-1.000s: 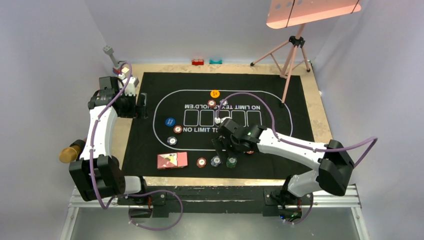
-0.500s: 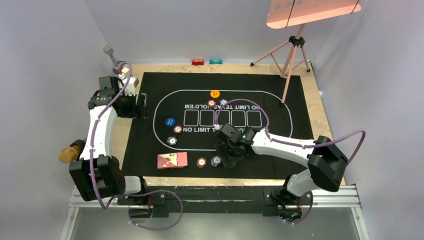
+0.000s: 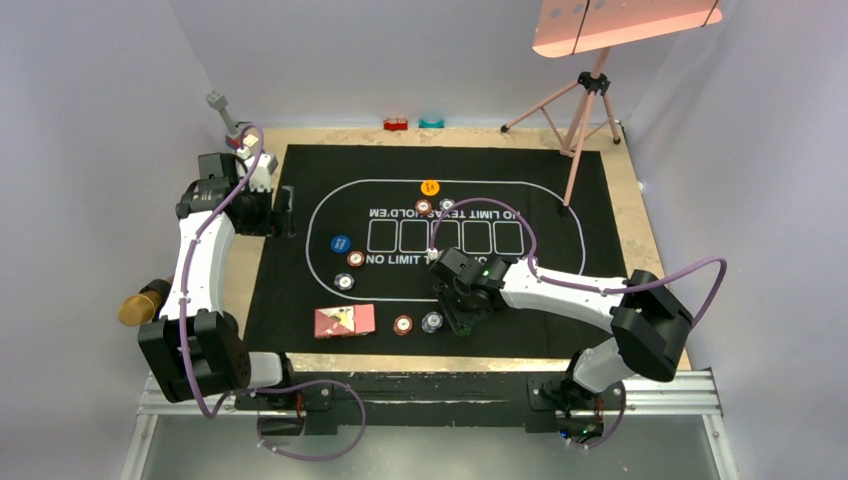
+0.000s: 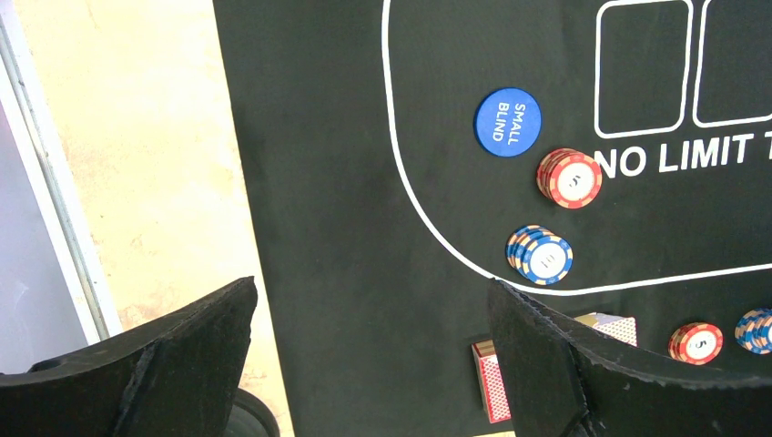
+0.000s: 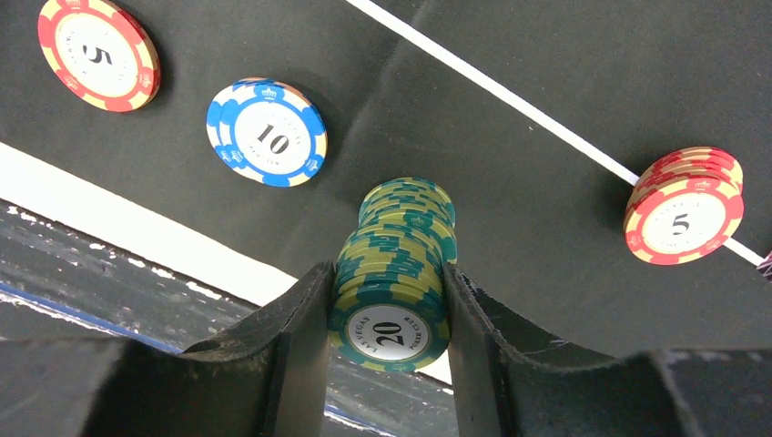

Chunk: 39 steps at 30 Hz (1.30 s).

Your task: Distribute texas hold em gaming equipment

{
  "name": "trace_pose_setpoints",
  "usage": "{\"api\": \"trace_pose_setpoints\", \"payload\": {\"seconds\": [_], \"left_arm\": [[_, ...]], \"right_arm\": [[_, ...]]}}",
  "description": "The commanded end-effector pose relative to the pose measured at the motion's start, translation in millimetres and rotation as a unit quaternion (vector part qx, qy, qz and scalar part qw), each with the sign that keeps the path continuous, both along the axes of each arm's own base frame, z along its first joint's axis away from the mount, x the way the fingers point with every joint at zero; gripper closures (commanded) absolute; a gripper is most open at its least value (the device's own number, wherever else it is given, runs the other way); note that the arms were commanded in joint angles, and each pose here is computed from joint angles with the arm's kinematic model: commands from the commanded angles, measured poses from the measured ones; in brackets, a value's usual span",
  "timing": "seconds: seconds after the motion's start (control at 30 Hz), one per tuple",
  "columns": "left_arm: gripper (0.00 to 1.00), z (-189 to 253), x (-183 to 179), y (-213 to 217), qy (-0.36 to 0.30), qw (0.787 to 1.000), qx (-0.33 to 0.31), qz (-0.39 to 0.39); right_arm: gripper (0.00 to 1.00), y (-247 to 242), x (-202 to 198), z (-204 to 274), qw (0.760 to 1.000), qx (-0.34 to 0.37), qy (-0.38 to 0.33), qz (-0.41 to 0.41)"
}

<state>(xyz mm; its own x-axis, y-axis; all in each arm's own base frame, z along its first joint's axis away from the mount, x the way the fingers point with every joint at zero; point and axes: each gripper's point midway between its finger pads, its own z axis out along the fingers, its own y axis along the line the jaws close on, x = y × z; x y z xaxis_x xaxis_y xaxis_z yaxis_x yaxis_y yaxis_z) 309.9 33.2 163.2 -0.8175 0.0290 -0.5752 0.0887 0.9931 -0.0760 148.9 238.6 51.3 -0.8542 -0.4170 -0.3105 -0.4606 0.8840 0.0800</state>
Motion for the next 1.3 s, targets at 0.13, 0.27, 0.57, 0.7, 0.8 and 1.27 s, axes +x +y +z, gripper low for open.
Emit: {"api": "trace_pose_setpoints", "payload": {"seconds": [0.13, 0.27, 0.57, 0.7, 0.8, 1.27], "left_arm": [[0.00, 12.7, 4.0, 3.2, -0.026, 1.000, 0.006, 0.001], [0.00, 12.9, 3.5, 3.1, -0.026, 1.000, 0.006, 0.001], [0.00, 12.8, 3.0, 1.3, -0.027, 1.000, 0.003, 0.000], [0.00, 12.3, 2.8, 1.3, -0.026, 1.000, 0.001, 0.000], [0.00, 12.7, 3.3, 1.1, -0.026, 1.000, 0.000, 0.002], [0.00, 8.3, 4.0, 1.2, -0.020, 1.000, -0.004, 0.005]], "right_arm": [[0.69, 2.6, 12.2, 28.7, 0.999, 0.005, -0.036, -0.012], [0.79, 11.7, 25.6, 56.2, 0.998, 0.013, -0.062, -0.012], [0.87, 73.1, 71.2, 92.8, 0.994, 0.043, -0.103, 0.016], [0.88, 122.2, 99.9, 92.5, 0.990, 0.061, -0.116, 0.047], [0.90, 154.2, 118.1, 73.6, 0.990, 0.054, -0.111, 0.069], [0.91, 210.7, 136.2, 17.4, 0.984, 0.082, -0.106, 0.116]]}}
